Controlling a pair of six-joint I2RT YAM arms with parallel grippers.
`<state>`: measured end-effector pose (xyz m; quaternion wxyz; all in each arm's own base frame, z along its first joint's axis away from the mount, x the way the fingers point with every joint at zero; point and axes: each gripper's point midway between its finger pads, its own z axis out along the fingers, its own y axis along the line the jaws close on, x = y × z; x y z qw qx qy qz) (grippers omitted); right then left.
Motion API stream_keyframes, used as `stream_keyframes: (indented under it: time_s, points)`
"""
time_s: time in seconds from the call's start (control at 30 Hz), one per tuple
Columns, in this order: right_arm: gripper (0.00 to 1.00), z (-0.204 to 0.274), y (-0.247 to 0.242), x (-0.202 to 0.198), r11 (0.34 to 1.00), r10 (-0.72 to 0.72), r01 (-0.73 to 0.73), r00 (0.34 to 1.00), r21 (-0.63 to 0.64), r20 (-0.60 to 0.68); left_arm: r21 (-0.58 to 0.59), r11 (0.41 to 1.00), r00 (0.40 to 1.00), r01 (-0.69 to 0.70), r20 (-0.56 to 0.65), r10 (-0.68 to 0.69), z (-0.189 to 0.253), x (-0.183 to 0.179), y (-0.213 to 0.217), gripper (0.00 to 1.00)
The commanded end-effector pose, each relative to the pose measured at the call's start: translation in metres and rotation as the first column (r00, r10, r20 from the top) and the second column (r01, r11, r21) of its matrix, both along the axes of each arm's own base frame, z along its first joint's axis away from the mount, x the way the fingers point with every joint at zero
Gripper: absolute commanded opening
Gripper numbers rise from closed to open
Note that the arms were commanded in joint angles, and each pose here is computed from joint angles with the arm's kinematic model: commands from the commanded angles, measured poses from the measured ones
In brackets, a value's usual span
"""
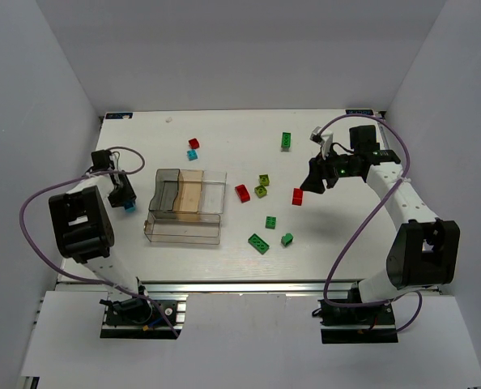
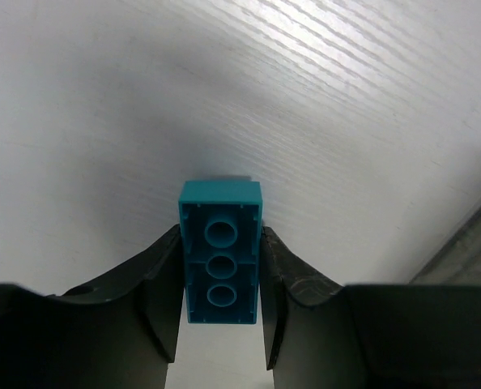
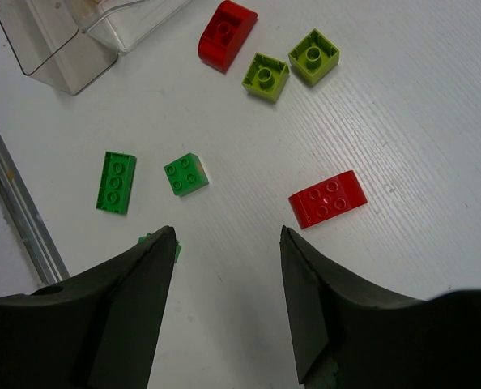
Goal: Sort the legos into containers by color
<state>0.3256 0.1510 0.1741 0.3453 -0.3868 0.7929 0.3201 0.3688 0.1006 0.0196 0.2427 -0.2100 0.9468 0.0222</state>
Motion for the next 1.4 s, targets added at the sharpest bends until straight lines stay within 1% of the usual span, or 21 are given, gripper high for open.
stream_keyframes:
  time_s: [0.0,0.07,0.1,0.17,0.23,0.3,0.4,0.53,0.63,0.73,0.77,0.83,0.87,0.97,1.0,1.07,1.17,1.2,1.27,1.3,1.37]
  points:
    - [0.6,0.009,0.004,0.001,1.0,0.008,-0.008,1.0,0.013,0.02,-0.066,0.996,0.993,0.053,0.107,-0.046,0.032,0.003,-0.018,0.17]
    - [0.6,0.009,0.004,-0.001,1.0,0.008,-0.008,1.0,0.013,0.02,-0.128,0.984,0.981,0.124,0.165,-0.102,0.048,0.005,-0.043,0.06]
    - [0.59,0.008,0.004,-0.001,1.0,0.008,-0.008,1.0,0.013,0.02,-0.155,0.975,0.969,0.161,0.213,-0.126,0.062,0.005,-0.053,0.04]
    - [0.55,0.007,0.005,-0.003,1.0,0.012,-0.012,1.0,0.014,0.014,-0.191,0.953,0.924,0.235,0.347,-0.159,0.1,0.004,-0.075,0.03]
    - [0.51,0.006,0.007,-0.005,1.0,0.018,-0.019,1.0,0.019,0.01,-0.224,0.933,0.889,0.282,0.427,-0.167,0.124,0.001,-0.092,0.01]
    - [0.43,0.006,0.008,-0.007,0.999,0.024,-0.024,1.0,0.022,0.008,-0.235,0.91,0.843,0.341,0.506,-0.185,0.147,-0.005,-0.108,0.01]
    - [0.32,0.004,0.012,-0.009,0.999,0.036,-0.036,0.999,0.027,-0.003,-0.292,0.861,0.831,0.417,0.505,-0.231,0.146,-0.011,-0.13,0.01]
    - [0.31,0.005,0.015,-0.007,0.999,0.042,-0.042,0.999,0.027,0.007,-0.323,0.84,0.837,0.436,0.488,-0.247,0.134,-0.009,-0.142,0.07]
    - [0.34,0.007,0.015,-0.005,0.999,0.038,-0.038,0.999,0.023,0.016,-0.329,0.834,0.84,0.443,0.477,-0.258,0.128,-0.003,-0.149,0.1]
    - [0.38,0.009,0.019,-0.002,0.999,0.041,-0.042,0.999,0.022,0.02,-0.335,0.827,0.851,0.452,0.438,-0.288,0.115,0.003,-0.159,0.2]
    - [0.4,0.01,0.018,-0.001,0.999,0.04,-0.041,0.999,0.021,0.024,-0.324,0.843,0.864,0.429,0.418,-0.279,0.11,0.004,-0.154,0.3]
    - [0.41,0.011,0.02,0.0,0.999,0.038,-0.039,0.999,0.023,0.025,-0.313,0.846,0.872,0.431,0.384,-0.302,0.1,0.005,-0.158,0.41]
    - [0.42,0.012,0.021,0.0,0.999,0.04,-0.041,0.999,0.023,0.029,-0.288,0.868,0.882,0.405,0.372,-0.289,0.099,0.009,-0.151,0.53]
    - [0.45,0.011,0.021,0.0,0.999,0.041,-0.041,0.999,0.017,0.031,-0.256,0.887,0.893,0.385,0.345,-0.288,0.095,0.012,-0.146,0.61]
    - [0.46,0.011,0.023,-0.001,0.999,0.047,-0.047,0.999,0.017,0.028,-0.249,0.891,0.895,0.38,0.343,-0.286,0.095,0.013,-0.144,0.68]
    - [0.5,0.012,0.024,0.002,0.998,0.054,-0.055,0.998,0.015,0.039,-0.241,0.89,0.893,0.387,0.338,-0.296,0.097,0.014,-0.146,0.71]
    - [0.52,0.012,0.034,0.008,0.996,0.09,-0.091,0.994,0.003,0.057,-0.231,0.892,0.888,0.39,0.352,-0.297,0.104,0.016,-0.145,0.72]
    - [0.53,0.024,0.039,0.017,0.995,0.099,-0.1,0.991,0.007,0.095,-0.224,0.893,0.884,0.39,0.363,-0.295,0.109,0.018,-0.145,0.72]
    - [0.52,0.022,0.055,0.03,0.994,0.108,-0.109,0.992,0.006,0.072,-0.215,0.898,0.88,0.385,0.379,-0.286,0.119,0.019,-0.144,0.72]
    - [0.51,0.042,0.068,0.043,0.995,0.098,-0.1,0.989,0.016,0.11,-0.198,0.9,0.866,0.388,0.411,-0.283,0.134,0.021,-0.143,0.7]
    - [0.49,0.034,0.09,0.067,1.0,0.022,-0.023,0.999,0.021,0.046,-0.203,0.899,0.852,0.389,0.449,-0.268,0.149,0.02,-0.146,0.46]
